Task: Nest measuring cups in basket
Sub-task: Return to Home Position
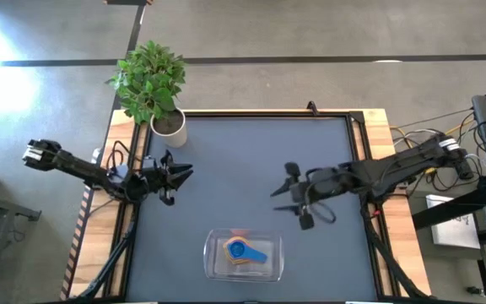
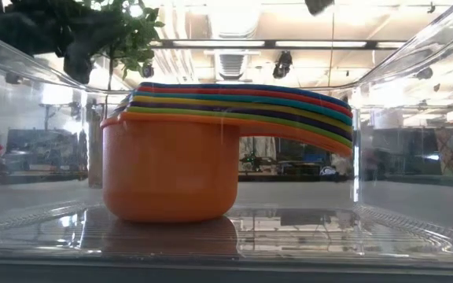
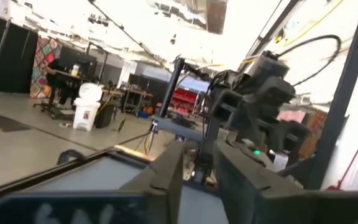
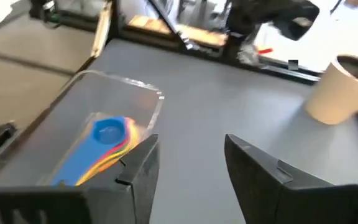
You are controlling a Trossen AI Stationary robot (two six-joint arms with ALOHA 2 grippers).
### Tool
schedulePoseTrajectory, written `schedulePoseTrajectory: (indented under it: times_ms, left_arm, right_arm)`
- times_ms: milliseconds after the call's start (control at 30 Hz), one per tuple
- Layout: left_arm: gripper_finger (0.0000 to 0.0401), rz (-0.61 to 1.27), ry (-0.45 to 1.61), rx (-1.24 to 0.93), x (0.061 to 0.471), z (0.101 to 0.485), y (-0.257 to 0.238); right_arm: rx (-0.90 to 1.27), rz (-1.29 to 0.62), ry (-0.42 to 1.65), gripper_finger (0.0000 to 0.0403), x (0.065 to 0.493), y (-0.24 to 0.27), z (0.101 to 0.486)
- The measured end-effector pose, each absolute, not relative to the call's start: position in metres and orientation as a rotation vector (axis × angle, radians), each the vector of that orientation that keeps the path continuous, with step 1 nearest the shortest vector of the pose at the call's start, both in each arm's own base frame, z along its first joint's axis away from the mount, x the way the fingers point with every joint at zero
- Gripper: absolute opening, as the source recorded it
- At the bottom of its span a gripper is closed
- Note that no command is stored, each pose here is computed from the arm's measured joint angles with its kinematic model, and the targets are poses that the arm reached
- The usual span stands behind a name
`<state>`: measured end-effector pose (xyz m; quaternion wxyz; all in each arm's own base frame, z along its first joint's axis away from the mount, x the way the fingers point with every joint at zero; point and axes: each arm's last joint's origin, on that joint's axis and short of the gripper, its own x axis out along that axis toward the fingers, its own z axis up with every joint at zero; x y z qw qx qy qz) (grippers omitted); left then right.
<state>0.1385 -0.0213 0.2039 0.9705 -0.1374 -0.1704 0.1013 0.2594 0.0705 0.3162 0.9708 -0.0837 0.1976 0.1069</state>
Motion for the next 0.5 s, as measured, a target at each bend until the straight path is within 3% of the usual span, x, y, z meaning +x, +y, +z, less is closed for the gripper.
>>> schedulePoseTrajectory:
  times_ms: [200, 500]
  left_arm:
    - [0.0006, 0.193, -0.292, -0.276, 0.130, 0.211, -0.011]
    - [0.0001, 0.216, -0.116, -0.203, 0.110, 0.259, 0.000]
  right_arm:
    - [-0.157, 0.206, 0.234, 0.0124, 0.229, 0.041, 0.303]
    - [-0.165, 0.165, 0.094, 0.0044, 0.192, 0.012, 0.285]
